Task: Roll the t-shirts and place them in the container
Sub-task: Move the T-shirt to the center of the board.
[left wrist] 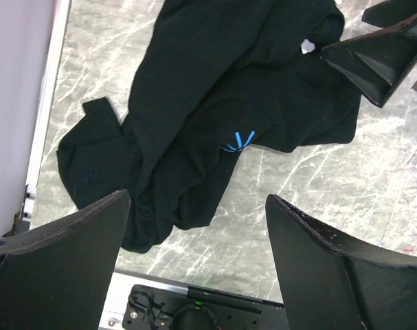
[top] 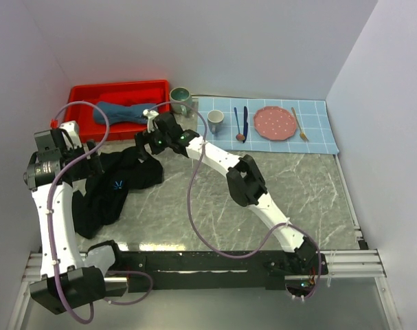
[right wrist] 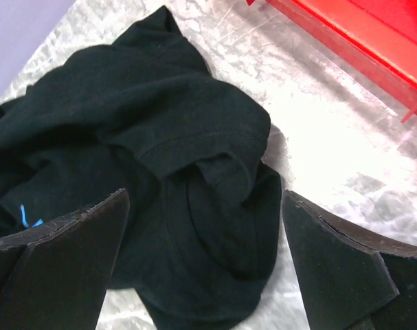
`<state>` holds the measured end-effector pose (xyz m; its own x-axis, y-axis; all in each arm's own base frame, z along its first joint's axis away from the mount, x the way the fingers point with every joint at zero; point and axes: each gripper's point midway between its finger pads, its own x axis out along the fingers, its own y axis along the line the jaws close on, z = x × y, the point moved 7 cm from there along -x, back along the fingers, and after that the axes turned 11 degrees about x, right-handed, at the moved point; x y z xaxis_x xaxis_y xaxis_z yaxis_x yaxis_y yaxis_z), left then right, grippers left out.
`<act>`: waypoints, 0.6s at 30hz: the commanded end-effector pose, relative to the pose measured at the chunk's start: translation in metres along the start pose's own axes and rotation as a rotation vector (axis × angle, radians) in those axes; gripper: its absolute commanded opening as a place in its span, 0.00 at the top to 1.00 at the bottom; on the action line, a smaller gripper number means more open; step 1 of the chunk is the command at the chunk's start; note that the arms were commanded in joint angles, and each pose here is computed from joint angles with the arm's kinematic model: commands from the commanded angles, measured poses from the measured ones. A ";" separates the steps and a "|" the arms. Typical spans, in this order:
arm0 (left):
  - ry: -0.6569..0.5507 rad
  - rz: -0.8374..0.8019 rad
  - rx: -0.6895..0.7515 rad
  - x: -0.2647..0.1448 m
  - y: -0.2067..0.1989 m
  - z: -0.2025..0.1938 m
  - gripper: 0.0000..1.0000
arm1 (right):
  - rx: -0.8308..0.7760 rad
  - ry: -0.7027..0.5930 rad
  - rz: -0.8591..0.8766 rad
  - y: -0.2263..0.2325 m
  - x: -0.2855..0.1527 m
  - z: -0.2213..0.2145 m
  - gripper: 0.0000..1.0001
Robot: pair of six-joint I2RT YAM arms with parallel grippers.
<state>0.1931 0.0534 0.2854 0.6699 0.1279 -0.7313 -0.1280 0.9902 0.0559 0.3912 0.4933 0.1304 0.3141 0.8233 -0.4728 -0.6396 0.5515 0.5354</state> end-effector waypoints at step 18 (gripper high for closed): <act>-0.036 0.088 -0.073 -0.009 0.029 0.010 0.16 | 0.141 -0.062 0.119 0.013 0.035 -0.010 0.48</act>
<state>0.1895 0.0801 0.2969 0.6587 0.2157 -0.7208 -0.2503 0.9663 0.0604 0.3865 0.5116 0.1043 0.2864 0.8529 -0.4364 -0.5457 0.5196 0.6574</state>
